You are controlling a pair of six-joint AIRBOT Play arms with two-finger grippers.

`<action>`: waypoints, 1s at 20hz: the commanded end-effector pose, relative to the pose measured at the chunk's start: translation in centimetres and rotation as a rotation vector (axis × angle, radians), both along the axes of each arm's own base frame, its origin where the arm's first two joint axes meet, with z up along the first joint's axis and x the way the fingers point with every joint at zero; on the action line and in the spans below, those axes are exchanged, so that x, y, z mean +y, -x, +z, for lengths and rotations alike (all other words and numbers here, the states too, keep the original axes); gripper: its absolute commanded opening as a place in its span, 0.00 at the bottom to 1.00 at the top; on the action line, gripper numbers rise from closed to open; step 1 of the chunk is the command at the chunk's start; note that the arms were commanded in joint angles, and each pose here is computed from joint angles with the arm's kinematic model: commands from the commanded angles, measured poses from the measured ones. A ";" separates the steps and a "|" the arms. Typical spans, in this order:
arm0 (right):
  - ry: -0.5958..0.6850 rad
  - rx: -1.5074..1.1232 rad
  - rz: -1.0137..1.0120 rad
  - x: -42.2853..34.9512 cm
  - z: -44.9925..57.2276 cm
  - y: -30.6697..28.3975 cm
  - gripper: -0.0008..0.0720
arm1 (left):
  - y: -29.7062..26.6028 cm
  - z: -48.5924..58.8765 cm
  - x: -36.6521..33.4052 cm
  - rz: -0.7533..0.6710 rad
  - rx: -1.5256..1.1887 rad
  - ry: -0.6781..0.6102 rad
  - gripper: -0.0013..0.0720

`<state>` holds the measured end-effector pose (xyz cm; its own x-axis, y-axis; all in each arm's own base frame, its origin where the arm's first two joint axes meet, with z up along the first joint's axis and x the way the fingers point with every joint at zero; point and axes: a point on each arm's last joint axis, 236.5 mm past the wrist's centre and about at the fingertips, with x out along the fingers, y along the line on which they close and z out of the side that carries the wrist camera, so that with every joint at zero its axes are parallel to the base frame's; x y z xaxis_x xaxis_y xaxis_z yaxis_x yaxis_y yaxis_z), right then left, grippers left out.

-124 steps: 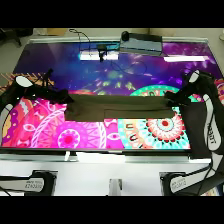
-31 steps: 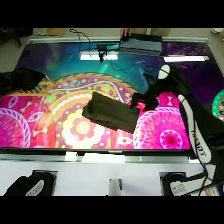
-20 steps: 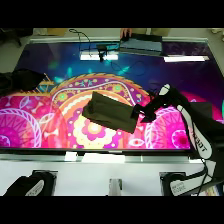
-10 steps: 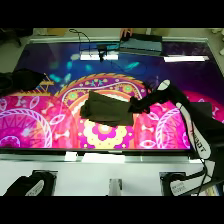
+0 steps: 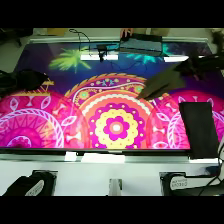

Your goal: Fold the shirts.

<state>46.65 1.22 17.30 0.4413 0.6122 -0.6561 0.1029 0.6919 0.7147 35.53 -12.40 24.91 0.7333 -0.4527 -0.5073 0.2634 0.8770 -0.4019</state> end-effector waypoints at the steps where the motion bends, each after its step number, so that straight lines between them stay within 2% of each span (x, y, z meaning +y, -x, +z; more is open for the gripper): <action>1: 0.002 -0.003 -0.189 -8.5 1.9 1.2 0.05 | -0.1 -0.1 0.0 0.000 0.004 0.000 0.07; 6: 0.049 0.003 -0.454 -18.9 1.3 3.0 0.05 | -0.1 -0.1 0.0 0.005 0.009 0.008 0.07; 9: 0.050 -0.019 -0.538 -21.7 1.6 3.4 0.05 | -0.1 -0.1 -0.1 0.004 0.009 0.008 0.07; 15: 0.103 -0.028 -0.568 -23.1 1.3 3.5 0.05 | -0.1 -0.1 -0.1 0.014 0.017 0.022 0.07; 20: 0.203 0.351 -0.434 -21.6 -3.7 11.4 0.05 | -0.1 -0.1 0.0 0.014 0.016 0.021 0.07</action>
